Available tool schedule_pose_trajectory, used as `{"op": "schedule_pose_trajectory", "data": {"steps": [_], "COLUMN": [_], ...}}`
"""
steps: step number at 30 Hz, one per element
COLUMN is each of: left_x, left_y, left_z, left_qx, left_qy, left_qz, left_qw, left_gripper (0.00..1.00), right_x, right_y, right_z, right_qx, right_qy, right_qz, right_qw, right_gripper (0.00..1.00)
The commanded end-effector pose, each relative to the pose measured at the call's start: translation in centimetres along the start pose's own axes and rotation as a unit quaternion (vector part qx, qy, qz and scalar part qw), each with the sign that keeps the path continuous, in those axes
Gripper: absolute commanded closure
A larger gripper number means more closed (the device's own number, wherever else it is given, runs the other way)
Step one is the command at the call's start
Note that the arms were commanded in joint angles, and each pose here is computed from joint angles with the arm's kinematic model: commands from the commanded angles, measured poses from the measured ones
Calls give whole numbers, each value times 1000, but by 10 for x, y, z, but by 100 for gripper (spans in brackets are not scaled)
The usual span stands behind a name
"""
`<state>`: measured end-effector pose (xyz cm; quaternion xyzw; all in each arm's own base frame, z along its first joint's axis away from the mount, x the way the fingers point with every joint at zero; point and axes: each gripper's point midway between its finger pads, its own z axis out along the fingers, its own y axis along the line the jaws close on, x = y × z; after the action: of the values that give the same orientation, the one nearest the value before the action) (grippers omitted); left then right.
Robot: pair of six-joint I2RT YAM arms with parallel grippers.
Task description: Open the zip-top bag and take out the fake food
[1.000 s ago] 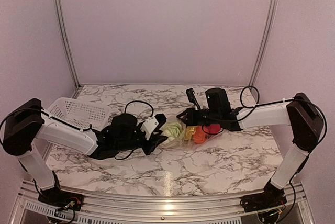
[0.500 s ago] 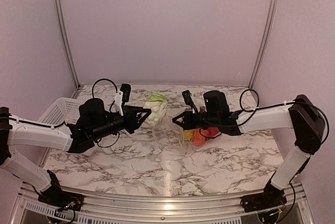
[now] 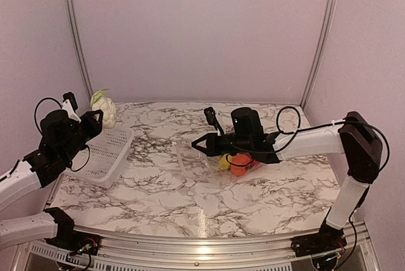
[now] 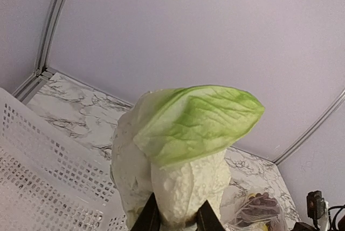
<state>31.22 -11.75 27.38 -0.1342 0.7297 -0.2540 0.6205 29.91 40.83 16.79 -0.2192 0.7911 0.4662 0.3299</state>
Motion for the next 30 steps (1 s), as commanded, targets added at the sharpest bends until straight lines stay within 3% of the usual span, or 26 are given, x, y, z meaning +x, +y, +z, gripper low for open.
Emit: {"op": "schedule_pose_trajectory", "data": {"steps": [1, 9, 21, 27, 30], "left_x": [5, -5, 10, 29, 35], "left_y": [84, 162, 229, 252, 258], "left_z": [-13, 2, 22, 27, 32], "left_qx": [-147, -251, -388, -438, -444], "left_qy": [24, 37, 64, 108, 121], "left_qz": [-17, -58, -28, 2, 8], "left_qw": [989, 965, 919, 893, 888], "left_gripper": [100, 100, 100, 100, 91], "right_x": [-18, -34, -64, -64, -61], "right_y": [20, 25, 38, 38, 35], "right_z": [15, 27, 42, 44, 42], "right_qx": [-32, -46, -63, -64, -61], "right_qy": [-16, -31, -47, -45, -42], "right_qz": [0, 9, -3, -4, -3], "right_qw": [999, 998, 997, 997, 997], "right_gripper": [100, 100, 100, 100, 100]}}
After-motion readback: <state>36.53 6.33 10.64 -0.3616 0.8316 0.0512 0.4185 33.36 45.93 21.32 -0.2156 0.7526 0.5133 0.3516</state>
